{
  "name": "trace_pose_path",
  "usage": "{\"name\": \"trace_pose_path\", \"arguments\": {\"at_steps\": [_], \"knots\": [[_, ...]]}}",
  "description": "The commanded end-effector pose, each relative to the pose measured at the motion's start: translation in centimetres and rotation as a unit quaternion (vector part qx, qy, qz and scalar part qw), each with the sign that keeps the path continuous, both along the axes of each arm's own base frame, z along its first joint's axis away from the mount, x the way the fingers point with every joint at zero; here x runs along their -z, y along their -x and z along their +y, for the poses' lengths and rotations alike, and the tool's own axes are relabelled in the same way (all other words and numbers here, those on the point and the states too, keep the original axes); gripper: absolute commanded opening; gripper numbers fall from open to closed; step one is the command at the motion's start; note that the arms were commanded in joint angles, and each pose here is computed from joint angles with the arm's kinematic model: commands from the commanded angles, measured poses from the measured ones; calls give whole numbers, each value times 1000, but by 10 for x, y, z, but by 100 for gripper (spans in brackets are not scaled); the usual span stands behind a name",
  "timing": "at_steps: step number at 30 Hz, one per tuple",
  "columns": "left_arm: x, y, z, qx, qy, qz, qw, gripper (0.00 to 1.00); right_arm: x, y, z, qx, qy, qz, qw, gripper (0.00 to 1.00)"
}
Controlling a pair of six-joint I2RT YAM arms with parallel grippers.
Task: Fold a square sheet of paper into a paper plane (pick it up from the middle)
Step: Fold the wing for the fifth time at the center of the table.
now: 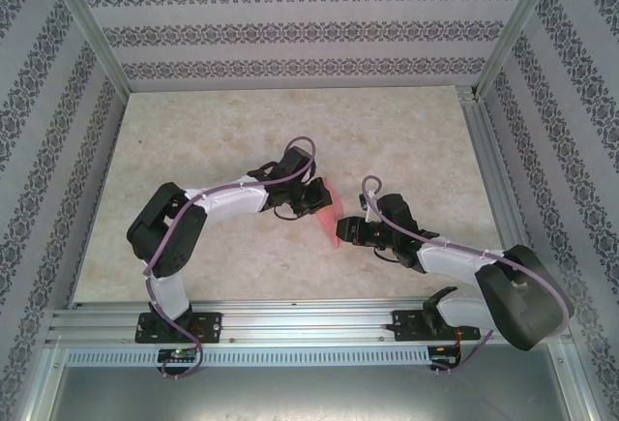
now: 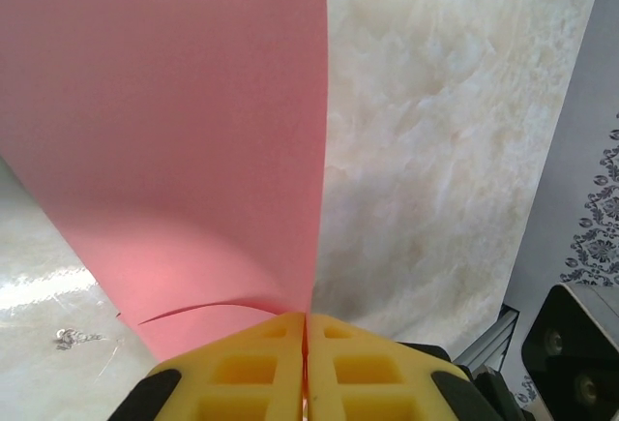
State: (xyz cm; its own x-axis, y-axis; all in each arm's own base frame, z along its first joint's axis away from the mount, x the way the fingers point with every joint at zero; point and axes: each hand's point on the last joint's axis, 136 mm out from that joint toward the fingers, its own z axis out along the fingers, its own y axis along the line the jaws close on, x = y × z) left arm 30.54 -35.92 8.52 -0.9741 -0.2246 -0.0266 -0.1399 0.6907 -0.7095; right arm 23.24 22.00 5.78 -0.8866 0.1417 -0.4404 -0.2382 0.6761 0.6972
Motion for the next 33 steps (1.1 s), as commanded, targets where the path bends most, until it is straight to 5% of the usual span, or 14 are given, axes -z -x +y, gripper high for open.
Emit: {"name": "trace_pose_path", "arguments": {"at_steps": [1,10,24,33], "knots": [[-1,-4,-1,10,0,1,1000,11,8,-1,0,-12,21,-3,1000,33],[0,-3,-4,10,8,9,1000,11,13,0,9,-34,23,-26,999,24],[0,-3,-6,8,15,15,1000,11,7,10,12,-45,24,-54,997,33],[-1,-2,-8,10,22,19,1000,11,22,8,16,-49,25,-48,997,20]]}}
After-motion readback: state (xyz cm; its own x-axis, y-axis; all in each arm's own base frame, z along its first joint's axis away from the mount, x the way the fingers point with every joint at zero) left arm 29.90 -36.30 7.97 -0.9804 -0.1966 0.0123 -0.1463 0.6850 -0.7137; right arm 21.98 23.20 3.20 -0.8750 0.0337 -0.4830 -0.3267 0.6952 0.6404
